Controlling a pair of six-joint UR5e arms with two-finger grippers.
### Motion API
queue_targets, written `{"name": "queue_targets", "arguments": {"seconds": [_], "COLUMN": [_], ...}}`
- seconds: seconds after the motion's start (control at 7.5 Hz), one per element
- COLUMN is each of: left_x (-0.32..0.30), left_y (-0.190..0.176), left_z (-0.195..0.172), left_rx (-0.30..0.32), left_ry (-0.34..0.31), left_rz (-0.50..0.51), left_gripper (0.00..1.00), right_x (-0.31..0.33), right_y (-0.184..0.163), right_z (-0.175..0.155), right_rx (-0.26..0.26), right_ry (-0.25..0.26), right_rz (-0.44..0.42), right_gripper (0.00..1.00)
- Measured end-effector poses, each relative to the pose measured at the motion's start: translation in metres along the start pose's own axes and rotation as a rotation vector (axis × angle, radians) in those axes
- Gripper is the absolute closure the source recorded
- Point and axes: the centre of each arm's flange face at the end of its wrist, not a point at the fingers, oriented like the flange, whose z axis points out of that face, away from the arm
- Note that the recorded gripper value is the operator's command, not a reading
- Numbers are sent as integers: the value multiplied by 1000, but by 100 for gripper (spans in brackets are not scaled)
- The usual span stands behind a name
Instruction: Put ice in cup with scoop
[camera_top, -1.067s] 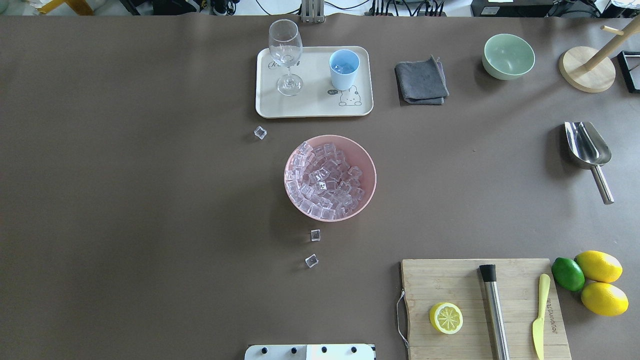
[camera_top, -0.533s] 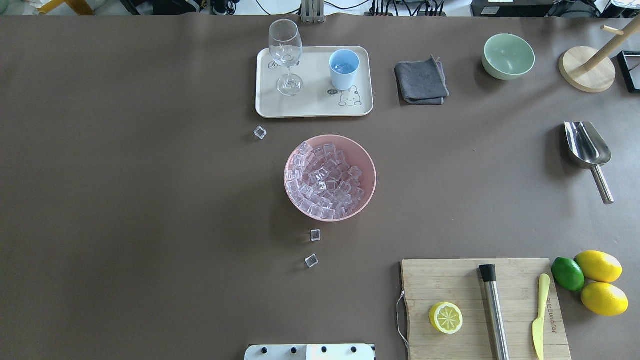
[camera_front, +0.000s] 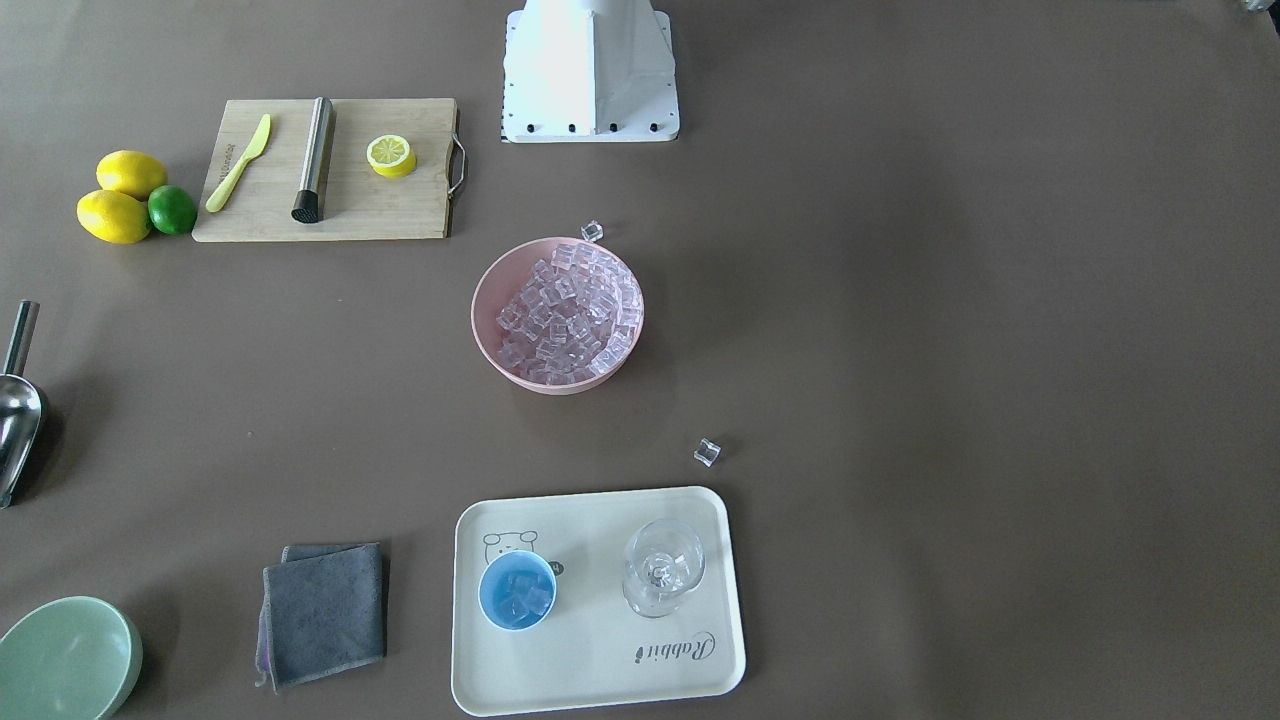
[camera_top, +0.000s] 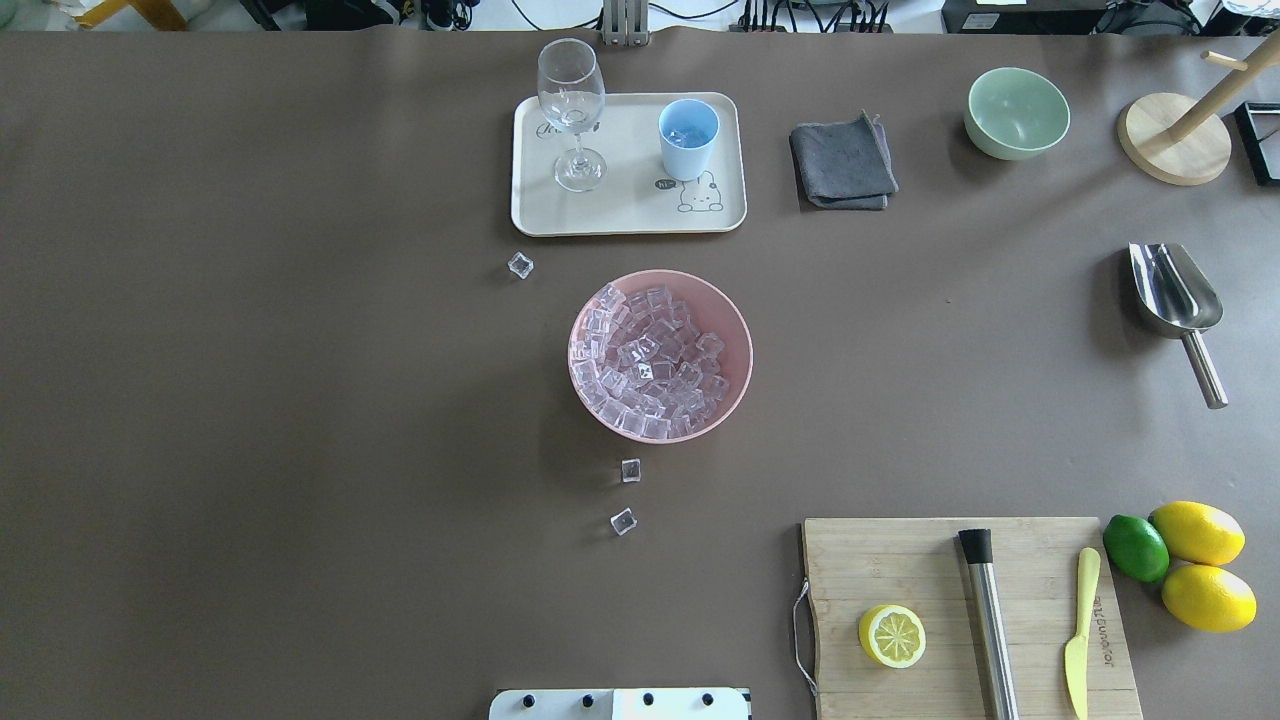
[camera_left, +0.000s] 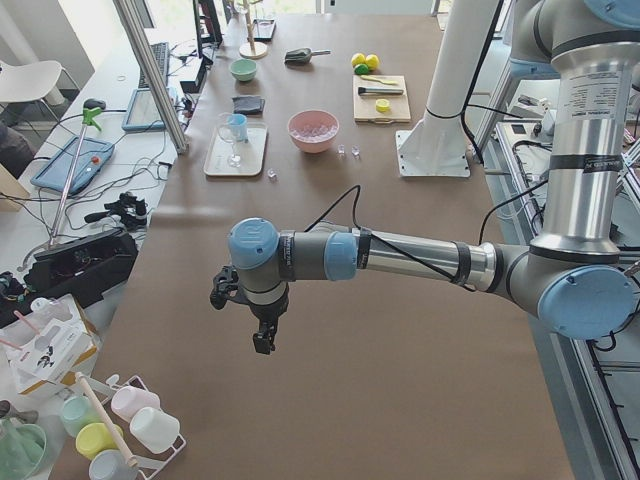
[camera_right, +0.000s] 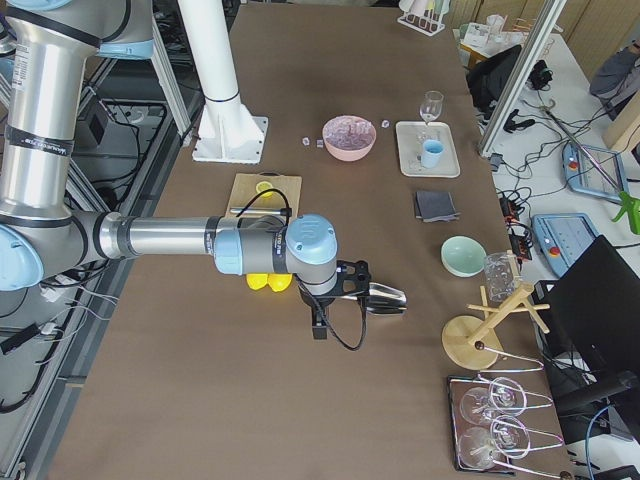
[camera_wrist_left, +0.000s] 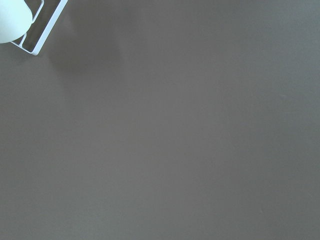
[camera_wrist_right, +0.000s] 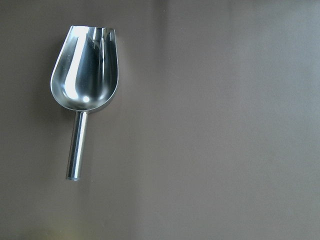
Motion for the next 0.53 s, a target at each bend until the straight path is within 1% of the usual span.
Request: {"name": "queue_targets", "arguments": {"seconds": [0.53], "left_x": [0], "left_y": [0], "left_z": [-1], "left_rx": [1], "left_ry": [0], "left_rz": [1], "left_gripper": [2], "right_x": [6], "right_y": [2], "right_z": [4], "right_rx": [-9], "right_ry": [23], "right_rz": [5], "right_gripper": [0]}}
